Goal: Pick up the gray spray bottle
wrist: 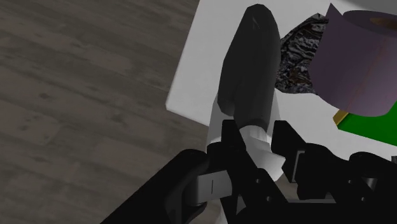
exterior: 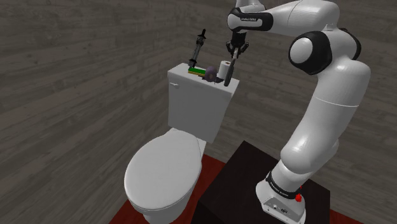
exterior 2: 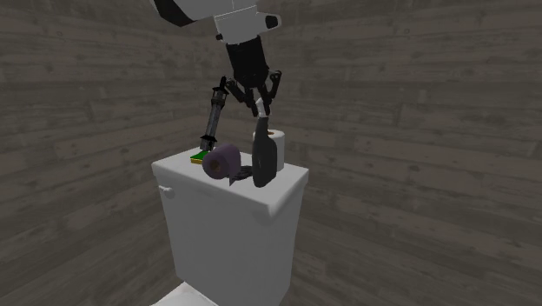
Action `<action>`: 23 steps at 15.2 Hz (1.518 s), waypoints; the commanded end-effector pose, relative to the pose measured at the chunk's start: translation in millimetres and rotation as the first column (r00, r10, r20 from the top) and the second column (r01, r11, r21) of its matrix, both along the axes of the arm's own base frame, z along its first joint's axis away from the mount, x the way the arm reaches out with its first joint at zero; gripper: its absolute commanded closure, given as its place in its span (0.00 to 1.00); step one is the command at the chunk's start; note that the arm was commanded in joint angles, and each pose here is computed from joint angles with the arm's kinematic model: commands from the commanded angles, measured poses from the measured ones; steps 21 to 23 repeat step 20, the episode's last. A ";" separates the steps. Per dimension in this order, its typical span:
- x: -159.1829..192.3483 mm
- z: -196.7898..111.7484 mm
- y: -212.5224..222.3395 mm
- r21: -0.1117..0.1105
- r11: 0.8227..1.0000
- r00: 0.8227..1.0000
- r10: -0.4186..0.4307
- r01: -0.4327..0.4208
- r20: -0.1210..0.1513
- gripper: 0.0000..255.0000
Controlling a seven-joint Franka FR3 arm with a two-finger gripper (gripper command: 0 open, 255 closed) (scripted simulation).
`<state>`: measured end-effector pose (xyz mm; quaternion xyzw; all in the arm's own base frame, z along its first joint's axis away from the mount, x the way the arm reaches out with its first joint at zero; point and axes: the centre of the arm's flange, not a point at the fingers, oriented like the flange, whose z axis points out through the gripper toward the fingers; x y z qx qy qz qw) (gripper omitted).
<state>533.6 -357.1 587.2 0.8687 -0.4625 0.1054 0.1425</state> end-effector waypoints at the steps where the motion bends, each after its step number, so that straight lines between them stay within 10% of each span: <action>1: 0.1 -0.7 -0.1 0.001 1.000 1.000 0.000 0.000 -0.001 1.00; 23: -0.2 79.8 0.3 0.001 1.000 1.000 0.000 0.000 -0.001 1.00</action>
